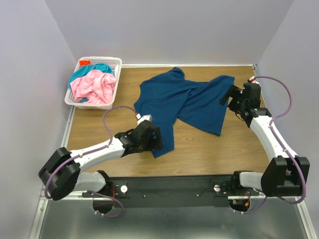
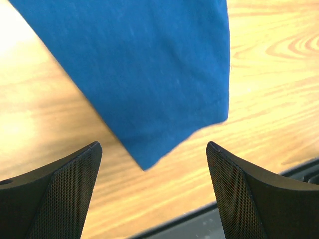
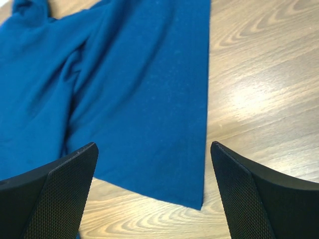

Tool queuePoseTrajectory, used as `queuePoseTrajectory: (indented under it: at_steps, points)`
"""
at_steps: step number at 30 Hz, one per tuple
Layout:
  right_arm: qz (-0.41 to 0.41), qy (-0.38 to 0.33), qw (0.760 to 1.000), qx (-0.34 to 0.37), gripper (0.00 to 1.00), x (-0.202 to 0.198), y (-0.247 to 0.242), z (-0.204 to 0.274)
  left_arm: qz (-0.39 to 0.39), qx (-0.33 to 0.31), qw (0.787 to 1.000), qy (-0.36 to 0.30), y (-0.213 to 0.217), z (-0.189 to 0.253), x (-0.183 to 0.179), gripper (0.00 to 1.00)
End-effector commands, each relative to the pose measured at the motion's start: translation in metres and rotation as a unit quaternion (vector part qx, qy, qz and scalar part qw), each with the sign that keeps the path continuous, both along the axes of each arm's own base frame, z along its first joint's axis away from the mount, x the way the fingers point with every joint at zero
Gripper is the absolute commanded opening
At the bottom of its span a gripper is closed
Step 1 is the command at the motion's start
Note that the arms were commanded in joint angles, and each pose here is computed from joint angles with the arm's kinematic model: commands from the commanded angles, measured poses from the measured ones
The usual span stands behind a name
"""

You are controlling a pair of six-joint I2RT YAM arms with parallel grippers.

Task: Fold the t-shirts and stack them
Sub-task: Flatten the tshirt out

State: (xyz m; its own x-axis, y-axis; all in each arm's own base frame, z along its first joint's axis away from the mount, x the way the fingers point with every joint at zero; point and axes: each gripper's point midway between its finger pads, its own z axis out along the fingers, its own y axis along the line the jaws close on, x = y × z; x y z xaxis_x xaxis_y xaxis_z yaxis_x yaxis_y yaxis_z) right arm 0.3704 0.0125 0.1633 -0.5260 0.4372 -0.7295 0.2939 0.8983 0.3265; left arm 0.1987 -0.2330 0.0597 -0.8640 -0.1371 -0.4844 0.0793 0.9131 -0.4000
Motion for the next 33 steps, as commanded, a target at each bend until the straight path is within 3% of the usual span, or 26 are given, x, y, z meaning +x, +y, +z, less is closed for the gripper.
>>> queuePoseTrajectory:
  at_steps: [1, 9, 13, 18, 23, 33]
  points:
    - [-0.004, -0.01, 1.0, 0.02, 1.0, -0.006, 0.004, 0.003, 0.031, 0.02, 0.999, 0.023, 0.008, -0.007, -0.013, 0.93]
    - [-0.006, 0.0, 1.0, 0.014, 1.0, -0.009, 0.002, -0.004, 0.01, 0.096, 0.994, 0.044, 0.012, -0.023, -0.022, 0.92]
    - [-0.018, 0.0, 1.0, 0.001, 1.0, -0.01, -0.005, -0.005, -0.008, 0.107, 0.993, 0.055, 0.007, -0.031, -0.022, 0.79]
    - [-0.023, 0.004, 1.0, -0.004, 1.0, -0.011, -0.007, -0.008, -0.032, 0.131, 0.988, 0.069, 0.007, -0.044, -0.026, 0.74]
    - [-0.024, 0.013, 1.0, -0.006, 1.0, -0.01, -0.008, -0.014, -0.051, 0.132, 0.987, 0.073, 0.001, -0.049, -0.026, 0.62]
    - [-0.03, 0.02, 0.999, -0.012, 1.0, -0.01, -0.011, -0.019, -0.093, 0.176, 0.976, 0.09, 0.01, -0.049, -0.036, 0.61]
